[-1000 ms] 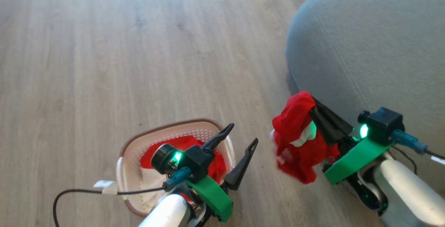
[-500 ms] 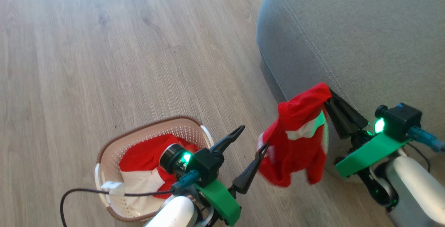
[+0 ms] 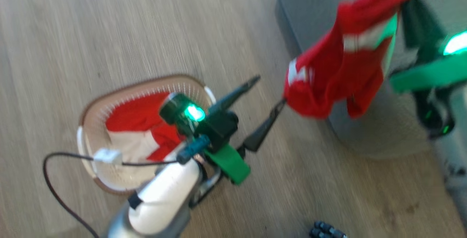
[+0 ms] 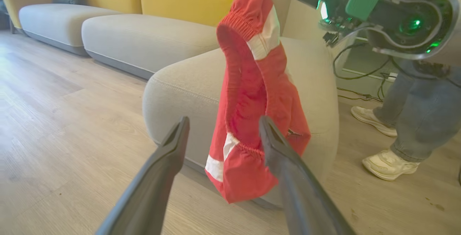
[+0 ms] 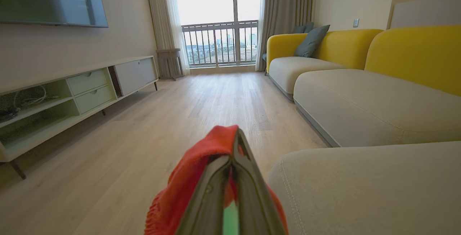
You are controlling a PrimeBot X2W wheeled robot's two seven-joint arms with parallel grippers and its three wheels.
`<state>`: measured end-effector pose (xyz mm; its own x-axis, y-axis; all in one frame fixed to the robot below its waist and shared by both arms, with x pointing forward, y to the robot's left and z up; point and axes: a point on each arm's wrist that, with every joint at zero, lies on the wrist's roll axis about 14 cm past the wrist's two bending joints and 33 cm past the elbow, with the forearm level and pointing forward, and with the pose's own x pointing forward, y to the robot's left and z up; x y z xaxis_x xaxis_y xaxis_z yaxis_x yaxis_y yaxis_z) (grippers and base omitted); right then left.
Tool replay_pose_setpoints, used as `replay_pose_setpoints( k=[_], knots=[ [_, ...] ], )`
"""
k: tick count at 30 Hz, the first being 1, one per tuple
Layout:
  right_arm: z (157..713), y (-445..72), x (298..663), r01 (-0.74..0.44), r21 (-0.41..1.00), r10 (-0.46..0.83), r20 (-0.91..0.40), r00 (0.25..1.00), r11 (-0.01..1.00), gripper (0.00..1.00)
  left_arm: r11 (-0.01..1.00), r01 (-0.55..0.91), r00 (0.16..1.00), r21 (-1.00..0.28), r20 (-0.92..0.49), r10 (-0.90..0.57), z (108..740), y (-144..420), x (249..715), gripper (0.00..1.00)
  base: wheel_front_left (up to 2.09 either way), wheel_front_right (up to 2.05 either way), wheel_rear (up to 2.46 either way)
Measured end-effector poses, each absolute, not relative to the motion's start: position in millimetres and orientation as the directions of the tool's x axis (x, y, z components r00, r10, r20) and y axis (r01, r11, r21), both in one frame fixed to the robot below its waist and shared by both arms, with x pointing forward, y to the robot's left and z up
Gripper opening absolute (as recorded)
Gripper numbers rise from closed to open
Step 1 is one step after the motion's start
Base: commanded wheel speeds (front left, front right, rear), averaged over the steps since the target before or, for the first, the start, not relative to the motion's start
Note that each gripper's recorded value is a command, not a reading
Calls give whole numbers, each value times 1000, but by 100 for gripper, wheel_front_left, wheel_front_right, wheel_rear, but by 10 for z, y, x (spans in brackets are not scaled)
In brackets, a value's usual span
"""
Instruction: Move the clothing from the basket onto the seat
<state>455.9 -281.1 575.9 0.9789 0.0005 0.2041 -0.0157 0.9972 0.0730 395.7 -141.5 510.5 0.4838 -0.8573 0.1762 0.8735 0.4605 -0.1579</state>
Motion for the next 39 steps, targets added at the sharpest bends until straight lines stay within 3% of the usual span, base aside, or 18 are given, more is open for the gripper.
replay_pose_setpoints(
  k=[7,14,21,24,29,36,37,38,39],
  knots=[
    [5784,-3187,5310,68,116,-94,242,966,991,0,500,841,528,-206,114,-841,4597,-1297,4382,100,0,0,0],
    [6115,-4043,5929,246,163,-284,272,919,955,0,533,804,564,-265,54,-824,4157,-1174,4548,100,0,0,0],
    [6816,-4543,6144,347,205,-403,417,815,915,0,604,742,630,-290,-5,-776,3916,-905,4602,100,0,0,0],
    [6881,-4737,6149,410,180,-447,421,789,894,0,629,710,653,-316,-40,-757,3764,-810,4599,100,0,0,0],
    [6313,-5005,6084,511,137,-528,275,803,848,0,639,694,659,-333,-65,-749,3622,-773,4624,100,0,0,0],
    [4977,-5037,5737,602,109,-605,-4,796,791,2,614,704,631,-358,-83,-771,3490,-881,4596,100,0,0,0],
    [4918,-5052,5690,611,97,-612,-21,791,786,28,613,704,630,-357,-85,-772,3486,-887,4597,100,0,0,0],
    [4907,-5080,5646,620,88,-621,-24,784,779,47,616,704,632,-355,-85,-771,3490,-885,4604,100,0,0,0],
    [4915,-5111,5604,629,77,-629,-26,777,774,95,618,703,634,-351,-84,-768,3502,-879,4614,100,0,0,0]
  ],
)
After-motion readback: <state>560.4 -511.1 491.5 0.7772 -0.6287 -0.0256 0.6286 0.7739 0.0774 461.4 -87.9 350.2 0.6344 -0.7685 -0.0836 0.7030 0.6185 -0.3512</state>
